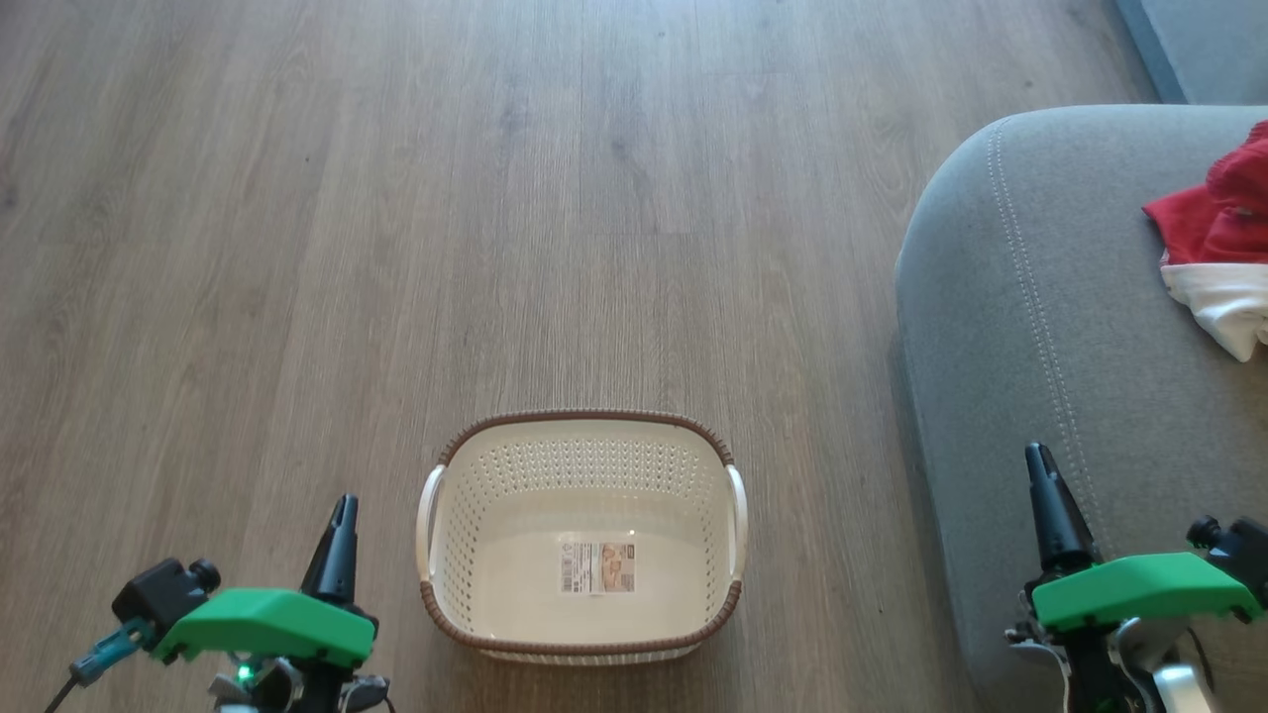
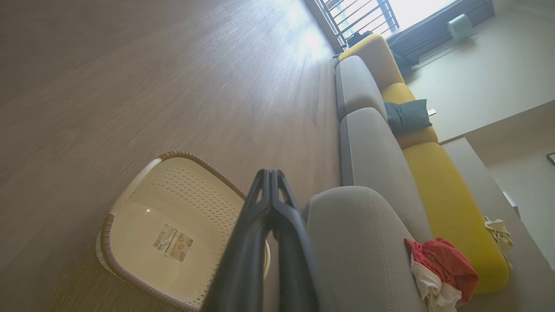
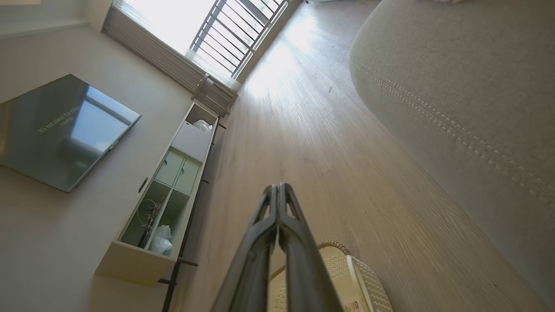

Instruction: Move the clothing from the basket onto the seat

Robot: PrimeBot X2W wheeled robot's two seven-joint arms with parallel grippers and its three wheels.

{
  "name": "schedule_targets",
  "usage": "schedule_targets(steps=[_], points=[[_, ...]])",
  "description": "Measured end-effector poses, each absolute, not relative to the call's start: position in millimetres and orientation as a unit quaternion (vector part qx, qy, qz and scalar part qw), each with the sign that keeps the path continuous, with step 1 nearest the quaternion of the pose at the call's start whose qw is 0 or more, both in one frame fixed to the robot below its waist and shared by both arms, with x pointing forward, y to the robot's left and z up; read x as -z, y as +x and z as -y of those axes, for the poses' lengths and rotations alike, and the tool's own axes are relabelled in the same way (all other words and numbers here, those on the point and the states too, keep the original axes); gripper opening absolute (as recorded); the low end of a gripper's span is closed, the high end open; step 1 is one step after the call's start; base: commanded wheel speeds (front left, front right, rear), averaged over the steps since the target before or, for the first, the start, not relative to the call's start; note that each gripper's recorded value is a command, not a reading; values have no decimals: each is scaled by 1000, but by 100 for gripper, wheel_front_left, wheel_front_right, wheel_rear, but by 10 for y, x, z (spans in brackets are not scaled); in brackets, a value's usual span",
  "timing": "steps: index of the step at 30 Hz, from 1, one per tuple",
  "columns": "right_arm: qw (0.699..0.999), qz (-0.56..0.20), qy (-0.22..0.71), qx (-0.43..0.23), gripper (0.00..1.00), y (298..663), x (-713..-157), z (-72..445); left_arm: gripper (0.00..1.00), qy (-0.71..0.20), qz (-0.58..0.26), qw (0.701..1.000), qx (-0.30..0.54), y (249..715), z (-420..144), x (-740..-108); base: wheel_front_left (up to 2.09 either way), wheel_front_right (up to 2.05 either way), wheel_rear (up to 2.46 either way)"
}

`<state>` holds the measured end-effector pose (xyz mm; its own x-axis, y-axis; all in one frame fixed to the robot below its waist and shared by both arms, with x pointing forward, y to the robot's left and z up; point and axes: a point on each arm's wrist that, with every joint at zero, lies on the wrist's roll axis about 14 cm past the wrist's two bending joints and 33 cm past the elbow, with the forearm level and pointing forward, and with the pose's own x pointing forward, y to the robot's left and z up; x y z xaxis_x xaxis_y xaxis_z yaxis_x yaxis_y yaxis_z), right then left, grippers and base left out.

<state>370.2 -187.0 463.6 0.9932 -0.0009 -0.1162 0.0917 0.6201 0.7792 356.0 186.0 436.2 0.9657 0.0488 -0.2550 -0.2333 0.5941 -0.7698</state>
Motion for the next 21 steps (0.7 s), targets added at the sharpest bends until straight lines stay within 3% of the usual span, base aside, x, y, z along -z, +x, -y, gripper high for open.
schedule_targets(steps=[21], points=[[840,-47,539,41,0,3707,-4661,1961,0,-547,-93,829,-69,3612,-1849,-4448,0,0,0]])
